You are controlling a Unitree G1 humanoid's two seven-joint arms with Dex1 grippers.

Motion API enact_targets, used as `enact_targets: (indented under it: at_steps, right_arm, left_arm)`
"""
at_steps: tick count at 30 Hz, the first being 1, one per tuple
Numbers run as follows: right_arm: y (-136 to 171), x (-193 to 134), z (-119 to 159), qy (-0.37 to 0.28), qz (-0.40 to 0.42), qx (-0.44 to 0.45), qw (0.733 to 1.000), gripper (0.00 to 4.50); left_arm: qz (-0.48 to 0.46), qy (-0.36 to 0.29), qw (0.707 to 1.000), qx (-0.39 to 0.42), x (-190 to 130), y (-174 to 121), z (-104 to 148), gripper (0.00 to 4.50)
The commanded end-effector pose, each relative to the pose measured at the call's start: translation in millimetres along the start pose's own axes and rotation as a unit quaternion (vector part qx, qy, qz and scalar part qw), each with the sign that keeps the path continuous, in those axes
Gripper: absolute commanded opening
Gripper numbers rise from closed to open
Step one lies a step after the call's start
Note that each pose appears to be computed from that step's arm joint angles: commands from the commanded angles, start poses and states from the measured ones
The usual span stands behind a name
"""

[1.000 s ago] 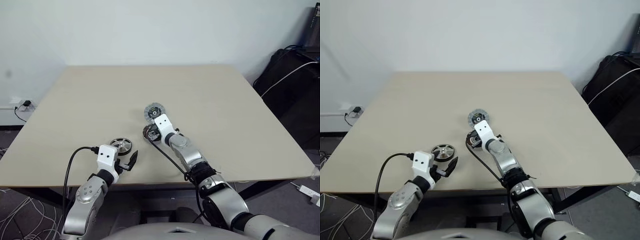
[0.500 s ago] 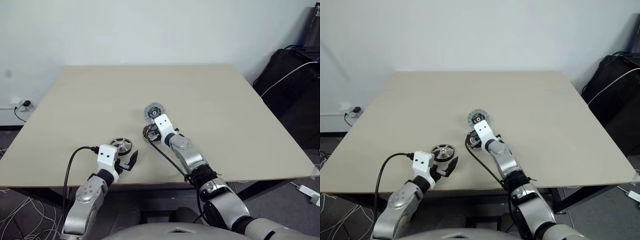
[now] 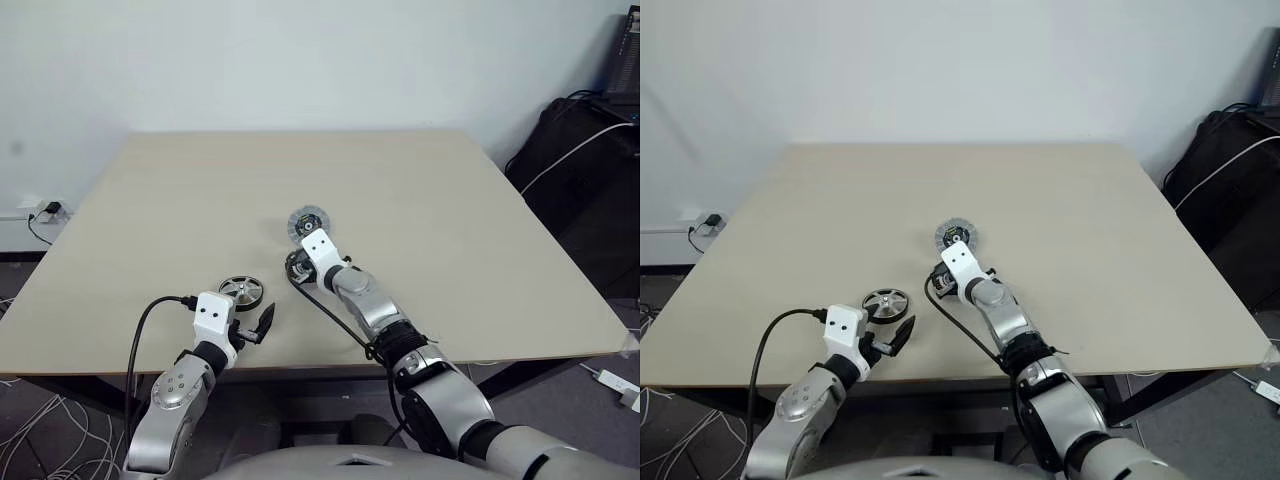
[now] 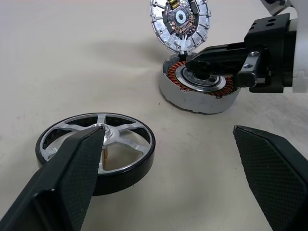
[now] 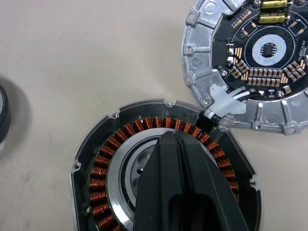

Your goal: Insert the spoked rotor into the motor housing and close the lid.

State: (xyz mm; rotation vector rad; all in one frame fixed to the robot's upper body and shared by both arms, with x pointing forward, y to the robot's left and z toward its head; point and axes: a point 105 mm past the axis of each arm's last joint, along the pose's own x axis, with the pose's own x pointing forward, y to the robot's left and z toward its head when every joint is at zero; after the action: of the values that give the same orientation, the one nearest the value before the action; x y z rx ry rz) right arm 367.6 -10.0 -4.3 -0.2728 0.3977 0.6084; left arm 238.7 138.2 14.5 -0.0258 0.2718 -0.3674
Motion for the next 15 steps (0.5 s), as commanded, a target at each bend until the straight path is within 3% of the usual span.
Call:
enact_targets:
  at_steps: [1, 11, 15]
  right_arm:
    - [-3.6, 2.0, 6.6, -0.007, -0.006, -0.004, 1.000, 0.03]
    - [-10.7, -11.6, 41.0, -0.088, -0.008, 0.012, 0.996, 0.03]
    - [-10.0, -13.0, 43.4, -0.091, -0.008, 0.011, 0.996, 0.03]
  left_arm:
    - [-0.002, -0.042, 0.999, 0.014, -0.1, -3.0, 22.5, 4.50]
    - [-0.010, -0.041, 0.999, 0.014, 2.7, -5.5, 22.4, 4.50]
    - [-0.014, -0.041, 0.999, 0.014, 4.0, -6.6, 22.6, 4.50]
